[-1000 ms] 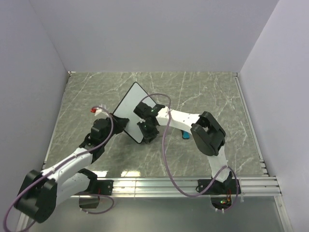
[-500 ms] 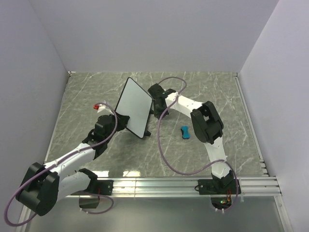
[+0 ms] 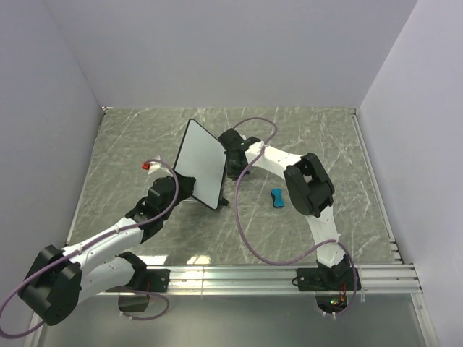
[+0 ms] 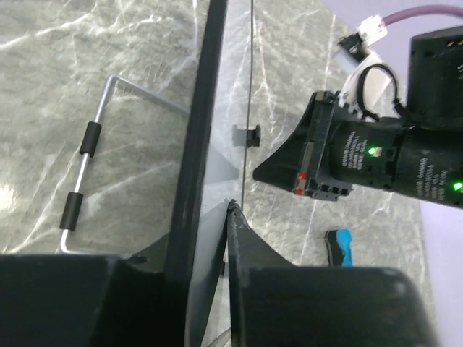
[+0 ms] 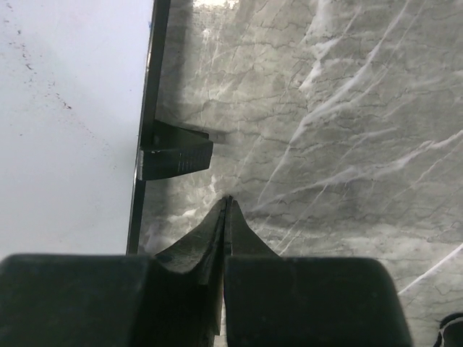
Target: Erase the whiteboard
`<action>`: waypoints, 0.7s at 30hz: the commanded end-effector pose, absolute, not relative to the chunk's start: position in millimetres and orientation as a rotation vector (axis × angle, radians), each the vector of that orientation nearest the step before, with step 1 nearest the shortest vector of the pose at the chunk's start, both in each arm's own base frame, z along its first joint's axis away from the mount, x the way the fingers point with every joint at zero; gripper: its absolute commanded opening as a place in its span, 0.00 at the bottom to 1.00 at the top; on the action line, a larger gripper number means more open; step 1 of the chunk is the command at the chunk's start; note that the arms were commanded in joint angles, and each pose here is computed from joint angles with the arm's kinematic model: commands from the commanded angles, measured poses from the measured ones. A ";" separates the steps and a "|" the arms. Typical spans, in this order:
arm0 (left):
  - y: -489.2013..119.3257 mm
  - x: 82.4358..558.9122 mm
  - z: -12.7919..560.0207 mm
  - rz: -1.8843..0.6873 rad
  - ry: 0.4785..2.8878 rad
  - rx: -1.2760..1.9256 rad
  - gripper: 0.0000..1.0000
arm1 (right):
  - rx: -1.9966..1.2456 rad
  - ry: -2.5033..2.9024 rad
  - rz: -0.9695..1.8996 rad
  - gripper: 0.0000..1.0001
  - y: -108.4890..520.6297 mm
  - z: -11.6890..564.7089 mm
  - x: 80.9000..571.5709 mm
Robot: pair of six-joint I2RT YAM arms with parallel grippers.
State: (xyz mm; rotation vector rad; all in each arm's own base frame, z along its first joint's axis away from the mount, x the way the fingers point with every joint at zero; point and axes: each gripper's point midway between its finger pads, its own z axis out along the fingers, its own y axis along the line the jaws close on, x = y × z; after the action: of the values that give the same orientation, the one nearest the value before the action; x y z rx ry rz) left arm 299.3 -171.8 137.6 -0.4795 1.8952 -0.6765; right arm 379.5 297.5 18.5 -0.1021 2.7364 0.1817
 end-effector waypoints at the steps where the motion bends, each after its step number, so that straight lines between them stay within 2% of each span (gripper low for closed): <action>1: -172.9 253.9 70.2 -0.558 2.173 -0.372 0.18 | -0.076 2.664 0.180 0.00 292.4 46.1 387.1; 4: -178.6 249.1 68.8 -0.552 2.176 -0.364 0.21 | -0.058 2.657 0.160 0.00 281.8 48.9 389.2; 6: -182.9 245.0 67.4 -0.535 2.182 -0.353 0.20 | -0.033 2.651 0.147 0.00 274.1 51.0 390.4; 9: -194.2 239.5 69.9 -0.530 2.188 -0.327 0.03 | -0.003 2.662 0.139 0.00 263.7 47.0 388.4; 10: -194.4 238.7 69.0 -0.513 2.189 -0.329 0.00 | -0.002 2.662 0.142 0.00 262.7 46.1 386.4; 21: -224.8 229.4 91.9 -0.505 2.166 -0.262 0.00 | 0.009 2.686 0.145 0.00 259.8 35.2 377.9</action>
State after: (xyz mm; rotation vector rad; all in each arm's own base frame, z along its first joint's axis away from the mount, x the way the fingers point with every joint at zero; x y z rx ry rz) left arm 268.8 -218.8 140.4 -0.4517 1.9168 -0.5842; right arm 373.3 258.0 17.3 -0.0149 2.7367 0.1171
